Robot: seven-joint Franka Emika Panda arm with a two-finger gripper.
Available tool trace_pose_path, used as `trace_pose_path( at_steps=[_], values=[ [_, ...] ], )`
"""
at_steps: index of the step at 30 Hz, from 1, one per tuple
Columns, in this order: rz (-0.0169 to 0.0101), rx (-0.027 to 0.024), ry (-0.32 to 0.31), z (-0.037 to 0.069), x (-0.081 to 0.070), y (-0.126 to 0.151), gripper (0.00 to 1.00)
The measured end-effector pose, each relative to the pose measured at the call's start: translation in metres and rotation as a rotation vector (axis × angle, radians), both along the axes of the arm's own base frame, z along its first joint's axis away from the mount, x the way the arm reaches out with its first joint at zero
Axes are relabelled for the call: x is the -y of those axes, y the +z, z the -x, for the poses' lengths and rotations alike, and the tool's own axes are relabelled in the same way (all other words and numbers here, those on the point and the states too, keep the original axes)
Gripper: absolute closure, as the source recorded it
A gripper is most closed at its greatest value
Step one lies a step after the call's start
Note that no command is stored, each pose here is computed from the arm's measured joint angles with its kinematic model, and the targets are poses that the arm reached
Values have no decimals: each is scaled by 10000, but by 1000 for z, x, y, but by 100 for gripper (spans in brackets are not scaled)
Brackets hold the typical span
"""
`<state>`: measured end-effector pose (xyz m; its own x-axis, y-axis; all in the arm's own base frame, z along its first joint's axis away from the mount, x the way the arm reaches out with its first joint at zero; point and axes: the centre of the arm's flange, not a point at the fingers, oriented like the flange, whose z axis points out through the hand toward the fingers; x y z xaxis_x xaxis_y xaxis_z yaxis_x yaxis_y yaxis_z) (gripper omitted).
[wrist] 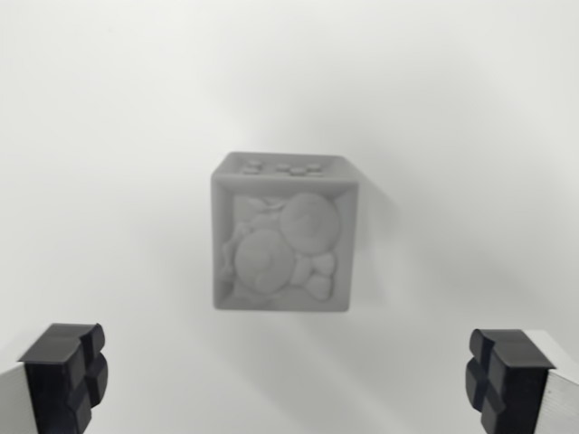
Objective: Destack cube
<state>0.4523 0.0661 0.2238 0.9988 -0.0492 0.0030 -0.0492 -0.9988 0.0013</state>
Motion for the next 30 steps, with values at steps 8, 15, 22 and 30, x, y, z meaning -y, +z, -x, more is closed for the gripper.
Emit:
trace_pose_path(
  at_steps=[8,15,22,30],
  values=[
    [3,4,9,1,0,35,0],
    [10,-7,13,2,0,63,0],
    [9,17,7,1,0,92,0],
    [16,9,5,1,0,125,0]
  ],
)
